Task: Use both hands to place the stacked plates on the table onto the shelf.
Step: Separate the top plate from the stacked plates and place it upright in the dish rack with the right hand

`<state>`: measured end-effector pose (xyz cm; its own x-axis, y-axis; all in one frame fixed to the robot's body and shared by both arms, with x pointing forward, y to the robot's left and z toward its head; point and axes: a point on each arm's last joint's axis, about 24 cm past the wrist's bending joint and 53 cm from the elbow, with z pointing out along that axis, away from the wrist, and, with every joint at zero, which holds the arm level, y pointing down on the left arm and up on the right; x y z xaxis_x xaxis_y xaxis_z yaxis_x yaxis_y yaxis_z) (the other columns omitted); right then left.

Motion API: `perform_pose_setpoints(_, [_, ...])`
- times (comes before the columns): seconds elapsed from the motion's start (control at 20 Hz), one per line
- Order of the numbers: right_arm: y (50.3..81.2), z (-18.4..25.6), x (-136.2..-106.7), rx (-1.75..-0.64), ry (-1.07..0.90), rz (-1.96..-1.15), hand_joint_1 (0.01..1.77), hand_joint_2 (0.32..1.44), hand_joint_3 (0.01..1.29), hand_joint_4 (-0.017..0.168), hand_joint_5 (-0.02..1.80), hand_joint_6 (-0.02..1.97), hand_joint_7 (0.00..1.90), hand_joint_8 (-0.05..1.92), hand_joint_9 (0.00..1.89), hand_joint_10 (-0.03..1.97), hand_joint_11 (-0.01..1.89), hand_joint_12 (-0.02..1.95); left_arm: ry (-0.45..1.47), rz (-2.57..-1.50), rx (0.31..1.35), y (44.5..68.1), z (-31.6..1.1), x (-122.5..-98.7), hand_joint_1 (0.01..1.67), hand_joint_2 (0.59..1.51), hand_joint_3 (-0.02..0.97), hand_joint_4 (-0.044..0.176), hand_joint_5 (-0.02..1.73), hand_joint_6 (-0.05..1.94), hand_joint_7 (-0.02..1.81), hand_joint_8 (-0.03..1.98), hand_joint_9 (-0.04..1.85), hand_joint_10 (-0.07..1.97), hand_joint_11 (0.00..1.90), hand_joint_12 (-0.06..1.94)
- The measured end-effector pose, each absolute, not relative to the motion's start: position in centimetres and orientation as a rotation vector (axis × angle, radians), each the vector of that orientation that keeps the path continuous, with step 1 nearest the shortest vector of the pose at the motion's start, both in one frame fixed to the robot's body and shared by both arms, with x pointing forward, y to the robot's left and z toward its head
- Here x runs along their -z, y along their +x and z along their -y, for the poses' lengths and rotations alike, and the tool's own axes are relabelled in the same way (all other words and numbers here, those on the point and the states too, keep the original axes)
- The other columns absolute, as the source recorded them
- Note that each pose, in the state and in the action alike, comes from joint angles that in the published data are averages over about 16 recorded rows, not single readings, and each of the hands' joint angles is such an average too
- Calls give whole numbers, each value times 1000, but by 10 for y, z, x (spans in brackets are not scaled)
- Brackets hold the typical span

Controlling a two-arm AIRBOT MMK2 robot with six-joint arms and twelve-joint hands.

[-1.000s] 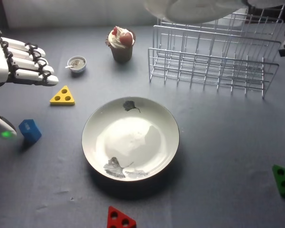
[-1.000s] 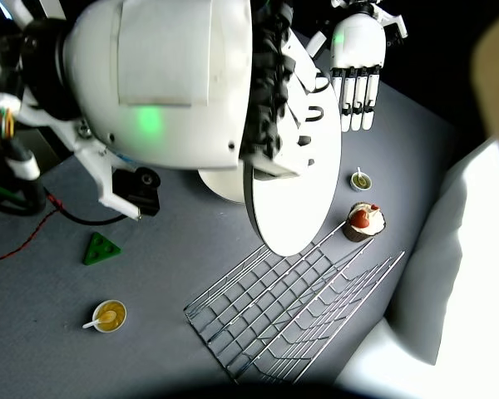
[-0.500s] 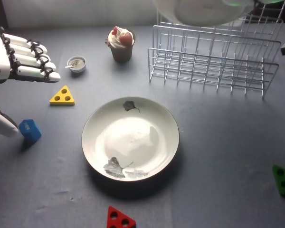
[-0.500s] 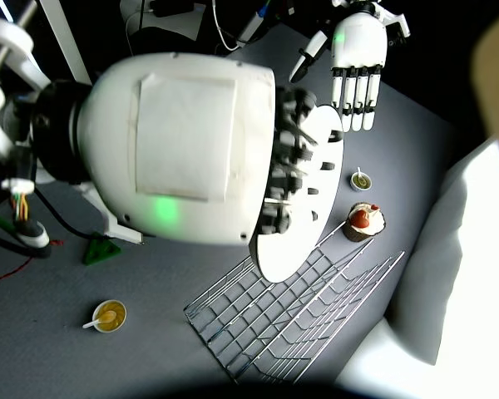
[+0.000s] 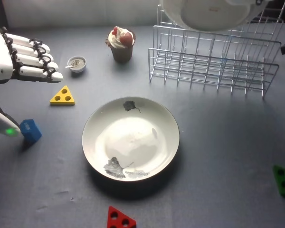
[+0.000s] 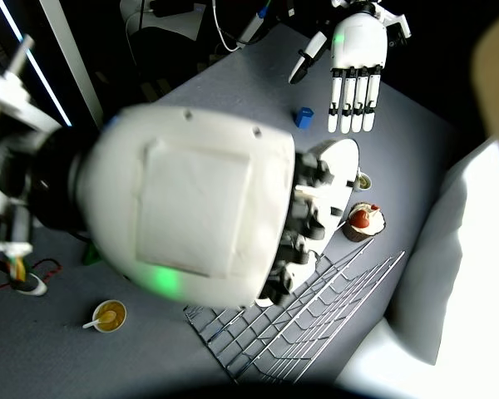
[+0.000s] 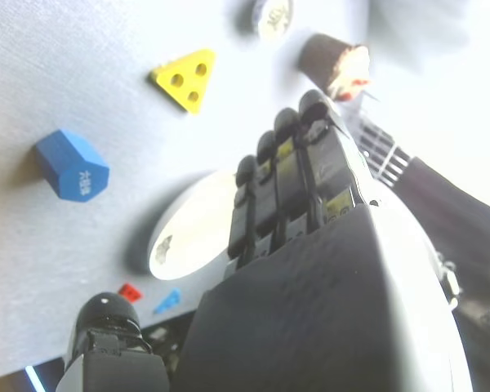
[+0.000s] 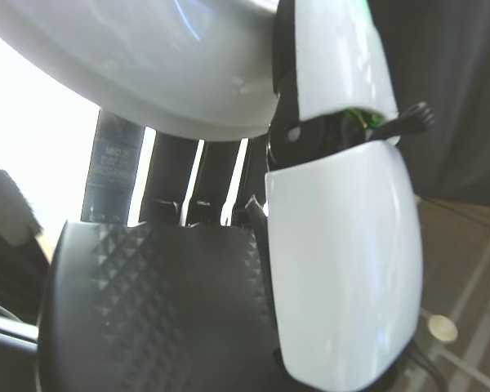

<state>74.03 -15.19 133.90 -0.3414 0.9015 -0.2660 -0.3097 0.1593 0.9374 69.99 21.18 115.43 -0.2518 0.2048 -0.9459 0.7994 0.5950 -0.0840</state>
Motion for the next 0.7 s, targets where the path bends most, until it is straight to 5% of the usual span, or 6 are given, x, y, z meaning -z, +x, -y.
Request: perform_pose_setpoints(0.7, [765, 161, -1333, -1474, 783, -1368, 1472, 899, 14, -9, 1008, 707, 1156, 444, 1248, 466, 1035, 1305, 830, -1775, 709, 699, -205, -1151, 15, 953, -1, 8, 138, 19, 186, 7, 192, 20, 180, 14])
